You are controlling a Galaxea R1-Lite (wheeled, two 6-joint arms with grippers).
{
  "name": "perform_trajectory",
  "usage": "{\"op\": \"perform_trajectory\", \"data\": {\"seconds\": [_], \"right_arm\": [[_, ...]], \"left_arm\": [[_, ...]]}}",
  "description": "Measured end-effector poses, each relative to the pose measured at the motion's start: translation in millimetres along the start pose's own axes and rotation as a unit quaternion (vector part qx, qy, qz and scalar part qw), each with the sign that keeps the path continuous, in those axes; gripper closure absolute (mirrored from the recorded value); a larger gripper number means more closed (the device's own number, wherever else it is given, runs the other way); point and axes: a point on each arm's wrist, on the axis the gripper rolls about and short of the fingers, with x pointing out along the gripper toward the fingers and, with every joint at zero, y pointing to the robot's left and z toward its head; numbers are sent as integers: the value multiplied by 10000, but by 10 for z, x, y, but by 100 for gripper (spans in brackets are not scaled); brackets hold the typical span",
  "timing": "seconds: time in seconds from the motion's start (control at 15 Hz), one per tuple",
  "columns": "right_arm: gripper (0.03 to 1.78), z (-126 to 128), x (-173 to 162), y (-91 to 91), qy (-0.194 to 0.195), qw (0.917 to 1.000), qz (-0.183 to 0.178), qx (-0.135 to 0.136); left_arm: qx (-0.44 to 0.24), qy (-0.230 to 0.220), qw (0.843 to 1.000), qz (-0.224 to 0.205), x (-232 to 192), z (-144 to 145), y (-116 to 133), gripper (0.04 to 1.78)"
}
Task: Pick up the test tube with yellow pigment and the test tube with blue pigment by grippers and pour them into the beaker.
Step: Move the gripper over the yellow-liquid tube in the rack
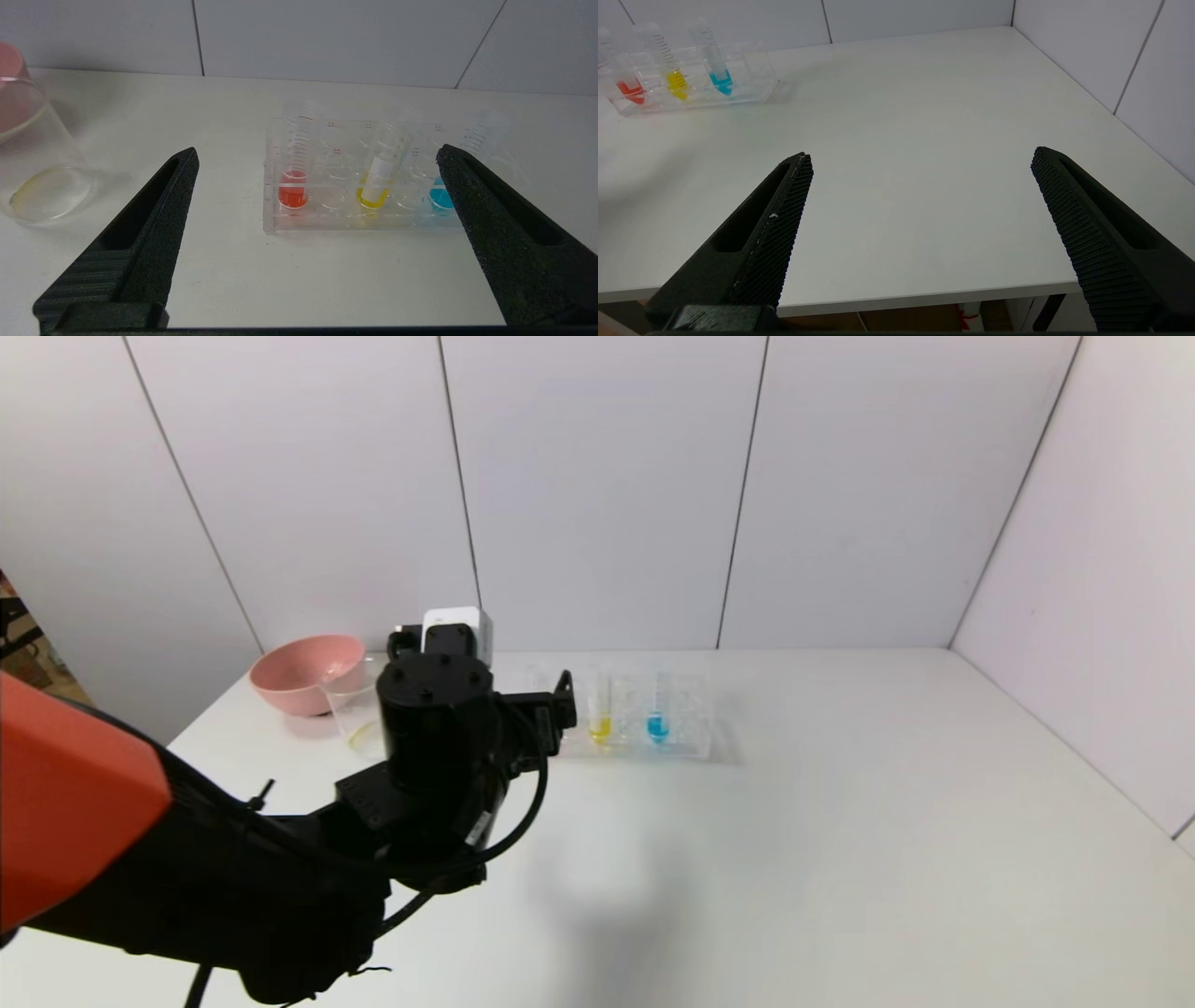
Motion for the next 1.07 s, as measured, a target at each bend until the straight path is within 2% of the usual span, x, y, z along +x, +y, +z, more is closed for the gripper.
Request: {"op": "perform_trajectory", "data": {"seconds": [0.2, 0.53, 0.8, 1.07], "right_arm": [[10, 0, 0, 0, 1, 10000, 5, -2], [10, 0, 0, 0, 0, 10000, 3, -2], [10, 0, 0, 0, 3, 10000, 5, -2], [10, 0, 0, 0, 1, 10000, 6, 0]], "left_arm": [[26, 113, 9999, -52, 134, -232, -245, 4], [70, 163, 9998, -75, 402, -493, -471, 4], [55, 124, 9999, -12, 671, -626, -563, 4], [95, 149, 9997, 176, 930, -671, -538, 4]]}}
